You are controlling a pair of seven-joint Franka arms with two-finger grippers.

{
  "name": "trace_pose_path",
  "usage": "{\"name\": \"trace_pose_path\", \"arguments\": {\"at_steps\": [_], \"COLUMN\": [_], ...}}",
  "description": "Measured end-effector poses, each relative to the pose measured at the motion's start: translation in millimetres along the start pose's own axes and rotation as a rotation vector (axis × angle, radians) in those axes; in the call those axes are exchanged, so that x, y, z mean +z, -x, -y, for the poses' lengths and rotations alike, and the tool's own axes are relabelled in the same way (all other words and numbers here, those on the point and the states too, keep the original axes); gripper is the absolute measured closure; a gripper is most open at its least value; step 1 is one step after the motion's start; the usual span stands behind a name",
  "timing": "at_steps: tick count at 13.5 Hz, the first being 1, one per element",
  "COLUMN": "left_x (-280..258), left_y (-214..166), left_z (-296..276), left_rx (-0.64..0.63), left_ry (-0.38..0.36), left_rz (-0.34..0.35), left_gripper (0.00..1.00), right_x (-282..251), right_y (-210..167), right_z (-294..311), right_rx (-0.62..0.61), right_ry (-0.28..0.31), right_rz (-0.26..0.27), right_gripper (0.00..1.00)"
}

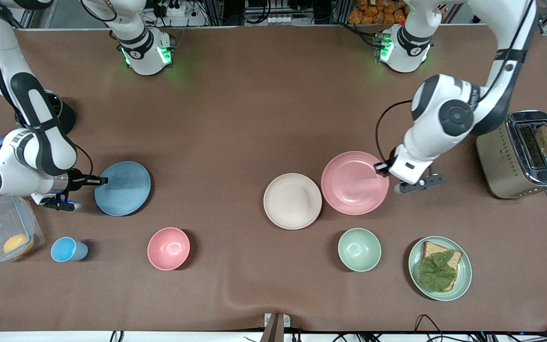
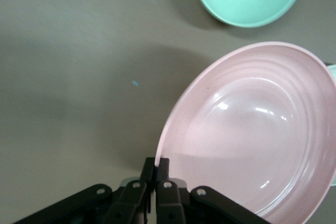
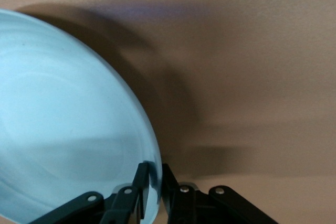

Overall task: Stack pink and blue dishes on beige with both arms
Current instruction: 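Set the pink plate on the beige plate while the right gripper lifts the blue plate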

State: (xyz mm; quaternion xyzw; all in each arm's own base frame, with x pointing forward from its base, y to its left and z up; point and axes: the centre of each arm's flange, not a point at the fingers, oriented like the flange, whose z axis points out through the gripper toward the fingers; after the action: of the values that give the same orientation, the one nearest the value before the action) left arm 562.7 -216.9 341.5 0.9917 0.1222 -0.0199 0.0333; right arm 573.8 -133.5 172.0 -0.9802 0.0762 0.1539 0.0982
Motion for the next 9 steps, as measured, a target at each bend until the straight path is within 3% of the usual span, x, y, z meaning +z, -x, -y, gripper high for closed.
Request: {"name": "trace_pose_path", "arguments": {"at_steps": [4,6,9], "left_x": [25,45,75], "left_y": [8,12,24], "left_z": [-58,-83,-107], "left_rx": [-0.073,-0.107,-0.123], "left_ry": [0.026,0.043,0.058], "left_rz": [0.035,0.050,0.069], "left_gripper": [0.95,0.95,0.95], "right_x": [-25,-41,-60], "right_y": [3,6,8], "right_z": [21,35,41], "right_rx": [-0.033,-0.051,-0.060], "right_ry": [0.002,0.007,0.001], "right_rz": [0.007,0.010,0.050], "right_gripper": [0.88,0.96,0.96]}}
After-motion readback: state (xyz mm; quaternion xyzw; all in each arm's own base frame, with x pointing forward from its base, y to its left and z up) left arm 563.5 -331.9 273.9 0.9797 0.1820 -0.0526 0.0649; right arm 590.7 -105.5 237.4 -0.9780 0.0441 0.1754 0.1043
